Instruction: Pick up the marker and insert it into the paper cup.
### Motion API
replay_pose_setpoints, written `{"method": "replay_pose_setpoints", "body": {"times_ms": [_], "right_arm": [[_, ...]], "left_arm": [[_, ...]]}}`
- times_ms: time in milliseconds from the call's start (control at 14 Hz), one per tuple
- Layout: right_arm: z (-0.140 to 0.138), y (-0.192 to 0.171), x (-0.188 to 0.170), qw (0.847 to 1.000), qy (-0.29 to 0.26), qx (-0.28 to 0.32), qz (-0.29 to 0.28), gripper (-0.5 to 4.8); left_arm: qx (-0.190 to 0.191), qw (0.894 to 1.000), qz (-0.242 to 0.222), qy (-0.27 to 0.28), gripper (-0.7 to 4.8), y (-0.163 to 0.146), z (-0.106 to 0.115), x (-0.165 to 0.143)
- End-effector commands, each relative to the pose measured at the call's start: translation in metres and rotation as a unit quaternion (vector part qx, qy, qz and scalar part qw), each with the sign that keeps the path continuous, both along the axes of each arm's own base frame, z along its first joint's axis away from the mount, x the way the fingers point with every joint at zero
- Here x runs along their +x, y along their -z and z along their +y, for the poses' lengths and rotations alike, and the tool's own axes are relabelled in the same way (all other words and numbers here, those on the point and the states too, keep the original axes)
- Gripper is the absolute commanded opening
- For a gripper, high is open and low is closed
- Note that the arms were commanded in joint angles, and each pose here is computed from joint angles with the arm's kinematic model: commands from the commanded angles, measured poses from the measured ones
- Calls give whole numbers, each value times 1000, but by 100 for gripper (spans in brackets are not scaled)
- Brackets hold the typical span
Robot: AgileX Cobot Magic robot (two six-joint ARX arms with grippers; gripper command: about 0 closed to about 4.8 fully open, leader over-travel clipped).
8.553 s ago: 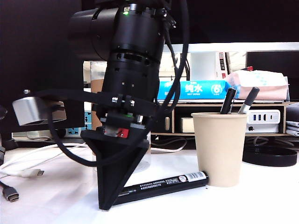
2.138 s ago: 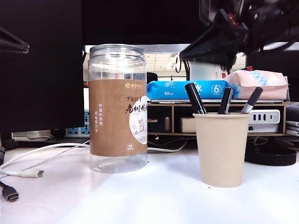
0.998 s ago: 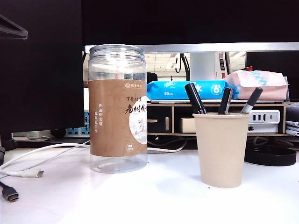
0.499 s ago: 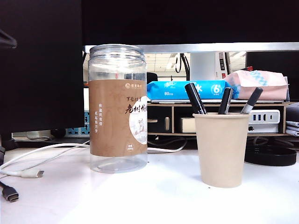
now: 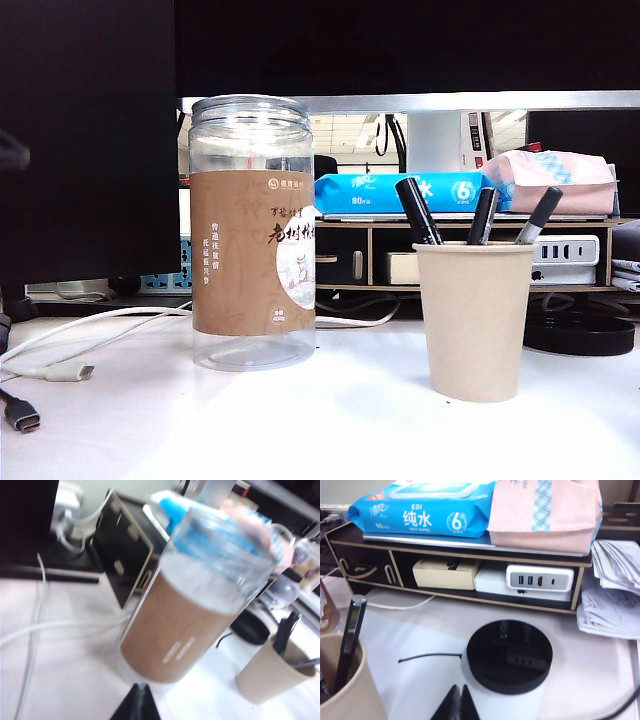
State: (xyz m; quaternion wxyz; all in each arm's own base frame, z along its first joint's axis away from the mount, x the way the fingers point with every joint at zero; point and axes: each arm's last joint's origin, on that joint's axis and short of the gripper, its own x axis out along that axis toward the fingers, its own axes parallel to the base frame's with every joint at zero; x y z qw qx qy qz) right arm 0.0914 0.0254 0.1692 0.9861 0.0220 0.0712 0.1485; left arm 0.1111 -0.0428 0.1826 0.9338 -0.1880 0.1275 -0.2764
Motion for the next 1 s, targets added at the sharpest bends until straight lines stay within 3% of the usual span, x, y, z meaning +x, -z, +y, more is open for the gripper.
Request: {"method": "replay_pose_setpoints", "body": {"times_ms": [71,143,214,356,998], "right_arm": [[1,5,2,1000,1,5,-18,-5],[1,6,3,1000,1,4,-15,-5],[1,6,3,1000,1,4,-15,-5],[1,7,3,1000,1,4,-14,-5],[0,16,4,1000,9,-2,3,-5]], "left_arm": [[5,1000,8,-2,-5,10,0,0],[9,1000,13,-2,-5,18,0,-1],[57,998,-30,-3,-5,29,1,-1],[94,994,-62,-9,-5,27,2,0],[107,992,-61,-26,-4,28,3,0]]}}
